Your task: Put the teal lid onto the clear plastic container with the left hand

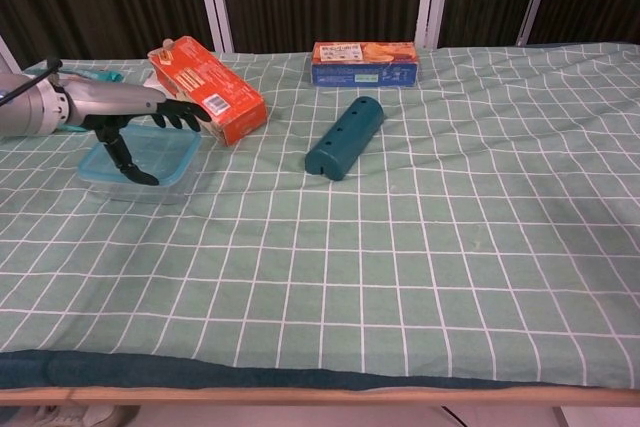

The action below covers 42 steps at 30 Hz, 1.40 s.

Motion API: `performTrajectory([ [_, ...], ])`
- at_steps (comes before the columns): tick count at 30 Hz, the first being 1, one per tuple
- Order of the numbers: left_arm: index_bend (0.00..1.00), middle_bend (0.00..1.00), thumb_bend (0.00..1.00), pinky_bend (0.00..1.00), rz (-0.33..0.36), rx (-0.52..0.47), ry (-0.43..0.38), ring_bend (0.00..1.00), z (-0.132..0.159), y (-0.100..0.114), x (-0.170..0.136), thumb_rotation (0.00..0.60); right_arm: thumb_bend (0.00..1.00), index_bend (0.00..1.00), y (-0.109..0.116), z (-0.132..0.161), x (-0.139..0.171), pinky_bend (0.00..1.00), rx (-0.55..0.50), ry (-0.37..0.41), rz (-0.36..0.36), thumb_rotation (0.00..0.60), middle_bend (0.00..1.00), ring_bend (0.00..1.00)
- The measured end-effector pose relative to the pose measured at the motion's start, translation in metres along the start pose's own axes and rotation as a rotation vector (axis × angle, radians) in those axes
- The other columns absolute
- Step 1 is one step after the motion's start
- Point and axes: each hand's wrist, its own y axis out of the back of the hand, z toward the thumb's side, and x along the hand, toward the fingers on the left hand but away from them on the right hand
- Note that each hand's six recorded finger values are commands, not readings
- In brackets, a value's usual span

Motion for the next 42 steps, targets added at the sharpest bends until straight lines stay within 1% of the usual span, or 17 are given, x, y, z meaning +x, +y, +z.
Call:
performTrajectory([
  [2, 0.00, 0.40, 0.29, 0.19, 0.004, -0.009, 0.000, 0.29, 0.000, 0.001, -0.001, 0.600, 0.16, 0.00, 0.000, 0.000, 0.000, 0.00, 0.000, 0.001, 0.000, 0.600, 0.00, 0.00],
  [4, 0.00, 0.30, 0.28, 0.10, 0.005, -0.015, 0.001, 0.15, -0.001, 0.001, -0.001, 0.600, 0.16, 0.00, 0.000, 0.000, 0.000, 0.00, 0.000, 0.001, 0.000, 0.600, 0.00, 0.00],
  [5, 0.00, 0.24, 0.27, 0.06, 0.002, -0.016, 0.003, 0.08, -0.001, 0.000, -0.001, 0.600, 0.16, 0.00, 0.000, 0.000, 0.000, 0.00, 0.000, 0.001, 0.000, 0.600, 0.00, 0.00],
  [6, 0.00, 0.18, 0.27, 0.03, -0.001, -0.018, 0.005, 0.04, -0.002, 0.000, -0.002, 0.600, 0.16, 0.00, 0.000, 0.000, 0.000, 0.00, 0.000, 0.001, 0.001, 0.600, 0.00, 0.00],
  [8, 0.00, 0.10, 0.26, 0.00, -0.008, -0.021, 0.011, 0.00, -0.003, -0.002, -0.002, 0.600, 0.16, 0.00, 0.000, 0.000, 0.000, 0.00, 0.000, 0.001, 0.001, 0.600, 0.00, 0.00],
  [10, 0.00, 0.03, 0.25, 0.00, -0.008, -0.023, 0.016, 0.00, -0.004, -0.002, -0.002, 0.600, 0.16, 0.00, 0.000, 0.000, 0.000, 0.00, 0.000, 0.001, 0.000, 0.600, 0.00, 0.00],
  [12, 0.00, 0.00, 0.23, 0.00, -0.005, -0.023, 0.020, 0.00, -0.005, -0.001, -0.002, 0.600, 0.16, 0.00, 0.001, 0.000, 0.000, 0.00, -0.001, 0.001, -0.002, 0.600, 0.00, 0.00],
  [16, 0.00, 0.00, 0.21, 0.00, 0.007, -0.020, 0.023, 0.00, -0.006, 0.001, -0.002, 0.600, 0.16, 0.00, 0.001, 0.000, 0.000, 0.00, -0.001, 0.001, -0.001, 0.600, 0.00, 0.00],
  [31, 0.00, 0.00, 0.21, 0.00, 0.061, -0.043, 0.015, 0.00, -0.001, 0.010, -0.006, 0.600, 0.16, 0.00, 0.002, 0.000, 0.001, 0.00, -0.003, 0.004, -0.003, 0.600, 0.00, 0.00],
  [35, 0.00, 0.00, 0.22, 0.00, 0.092, -0.053, 0.004, 0.00, 0.001, 0.016, -0.011, 0.600, 0.16, 0.00, 0.002, 0.000, 0.001, 0.00, -0.006, 0.005, -0.003, 0.600, 0.00, 0.00],
  [37, 0.00, 0.00, 0.23, 0.00, 0.114, -0.054, -0.004, 0.02, 0.003, 0.019, -0.015, 0.600, 0.16, 0.00, 0.003, -0.001, 0.001, 0.00, -0.008, 0.006, -0.003, 0.600, 0.00, 0.00],
  [39, 0.00, 0.02, 0.23, 0.00, 0.147, -0.049, -0.014, 0.09, 0.003, 0.023, -0.023, 0.600, 0.16, 0.00, 0.003, -0.001, 0.001, 0.00, -0.010, 0.008, -0.001, 0.600, 0.00, 0.00],
  [41, 0.00, 0.04, 0.23, 0.00, 0.179, -0.035, -0.017, 0.13, 0.002, 0.023, -0.033, 0.600, 0.16, 0.00, 0.003, 0.000, 0.001, 0.00, -0.011, 0.013, 0.001, 0.600, 0.00, 0.00],
  [42, 0.00, 0.05, 0.23, 0.00, 0.190, -0.025, -0.015, 0.14, 0.001, 0.023, -0.037, 0.600, 0.16, 0.00, 0.003, 0.000, 0.002, 0.00, -0.012, 0.016, 0.001, 0.600, 0.00, 0.00],
])
